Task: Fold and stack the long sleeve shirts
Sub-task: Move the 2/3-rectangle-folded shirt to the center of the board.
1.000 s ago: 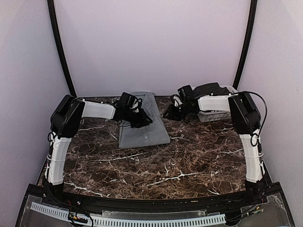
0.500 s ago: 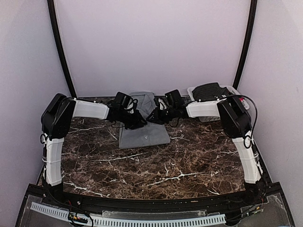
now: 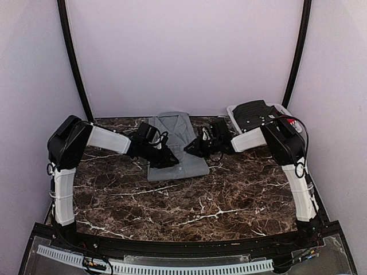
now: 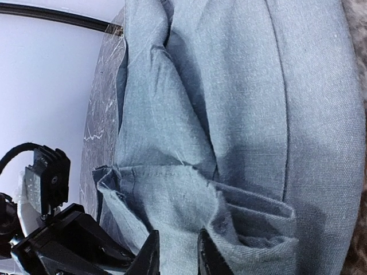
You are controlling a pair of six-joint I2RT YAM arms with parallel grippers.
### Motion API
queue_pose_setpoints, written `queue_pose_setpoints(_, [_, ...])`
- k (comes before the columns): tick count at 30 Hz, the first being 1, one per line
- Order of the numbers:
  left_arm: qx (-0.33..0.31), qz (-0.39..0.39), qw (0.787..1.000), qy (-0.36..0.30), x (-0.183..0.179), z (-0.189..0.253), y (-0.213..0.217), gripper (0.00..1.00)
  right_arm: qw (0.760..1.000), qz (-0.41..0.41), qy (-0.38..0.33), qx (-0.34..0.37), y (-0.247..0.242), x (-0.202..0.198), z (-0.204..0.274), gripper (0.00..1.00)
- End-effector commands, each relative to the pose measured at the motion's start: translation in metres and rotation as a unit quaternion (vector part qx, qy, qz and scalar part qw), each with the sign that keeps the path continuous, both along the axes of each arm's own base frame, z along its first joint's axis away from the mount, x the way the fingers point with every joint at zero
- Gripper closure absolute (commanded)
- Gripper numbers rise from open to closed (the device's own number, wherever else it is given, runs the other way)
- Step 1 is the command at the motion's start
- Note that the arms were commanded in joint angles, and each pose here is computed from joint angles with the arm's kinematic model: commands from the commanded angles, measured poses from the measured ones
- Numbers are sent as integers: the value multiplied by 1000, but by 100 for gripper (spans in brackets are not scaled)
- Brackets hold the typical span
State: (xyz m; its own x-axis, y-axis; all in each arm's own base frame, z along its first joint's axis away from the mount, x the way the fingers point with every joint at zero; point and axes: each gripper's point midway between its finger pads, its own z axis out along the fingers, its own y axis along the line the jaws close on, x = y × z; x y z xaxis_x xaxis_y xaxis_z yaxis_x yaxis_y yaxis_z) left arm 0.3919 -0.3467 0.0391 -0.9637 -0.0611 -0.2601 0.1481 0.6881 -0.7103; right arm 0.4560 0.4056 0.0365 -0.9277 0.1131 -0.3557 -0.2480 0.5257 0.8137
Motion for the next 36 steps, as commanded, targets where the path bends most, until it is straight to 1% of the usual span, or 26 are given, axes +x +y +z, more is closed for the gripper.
queue_pose_setpoints(1, [5, -14, 1000, 13, -23, -3, 6, 72, 998, -30, 43, -18, -19, -22, -18, 79])
queue_pose_setpoints(4, [15, -21, 999, 28, -46, -10, 10, 72, 998, -23, 48, -21, -23, -46, -18, 80])
queue_pose_setpoints(5, [13, -22, 999, 25, -50, -4, 10, 72, 999, -20, 46, -21, -24, -55, -15, 80])
queue_pose_setpoints(6, [19, -25, 999, 35, -62, -9, 13, 72, 998, -19, 48, -26, -27, -65, -15, 80])
queue_pose_setpoints(7, [15, -27, 999, 32, -67, -1, 13, 72, 998, -18, 48, -28, -29, -74, -14, 79])
queue_pose_setpoints(8, [21, -28, 998, 43, -80, -7, 16, 72, 998, -15, 51, -28, -32, -85, -14, 79])
queue_pose_setpoints(9, [15, -30, 999, 36, -85, 3, 15, 72, 998, -13, 49, -26, -34, -93, -12, 79])
queue_pose_setpoints(10, [17, -32, 998, 48, -98, -1, 16, 72, 998, -10, 52, -29, -37, -100, -12, 79])
queue_pose_setpoints(11, [9, -33, 999, 43, -103, 9, 15, 71, 998, -5, 53, -32, -39, -106, -12, 79])
queue_pose_setpoints(12, [8, -37, 998, 50, -114, 8, 14, 71, 998, -2, 54, -35, -41, -110, -11, 79])
queue_pose_setpoints(14, [1, -44, 998, 46, -126, 19, 10, 71, 998, 6, 46, -40, -44, -117, -6, 79])
queue_pose_setpoints(16, [3, -42, 998, 37, -128, 29, 10, 71, 998, 9, 37, -56, -47, -118, -3, 78])
queue_pose_setpoints(19, [12, -25, 1000, 8, -120, 47, 14, 71, 996, 9, 23, -82, -53, -114, 3, 77])
queue_pose_setpoints(20, [31, -12, 999, -4, -112, 49, 19, 70, 997, 11, 16, -79, -53, -112, 9, 77])
queue_pose_setpoints(22, [46, 8, 999, -23, -99, 56, 27, 70, 997, 11, 5, -72, -53, -109, 21, 75])
queue_pose_setpoints(25, [51, 24, 998, -30, -80, 56, 36, 70, 997, 5, -1, -75, -55, -100, 26, 75])
queue_pose_setpoints(29, [60, 36, 997, -30, -54, 44, 48, 73, 997, -7, 6, -80, -61, -91, 18, 76])
queue_pose_setpoints(31, [76, 42, 996, -28, -44, 33, 55, 74, 996, -18, 14, -88, -67, -87, 9, 78])
queue_pose_setpoints(34, [84, 46, 995, -17, -34, 15, 62, 74, 993, -41, 27, -108, -83, -81, -6, 82])
queue_pose_setpoints(36, [88, 43, 995, -10, -30, 5, 63, 74, 992, -48, 32, -113, -91, -80, -14, 82])
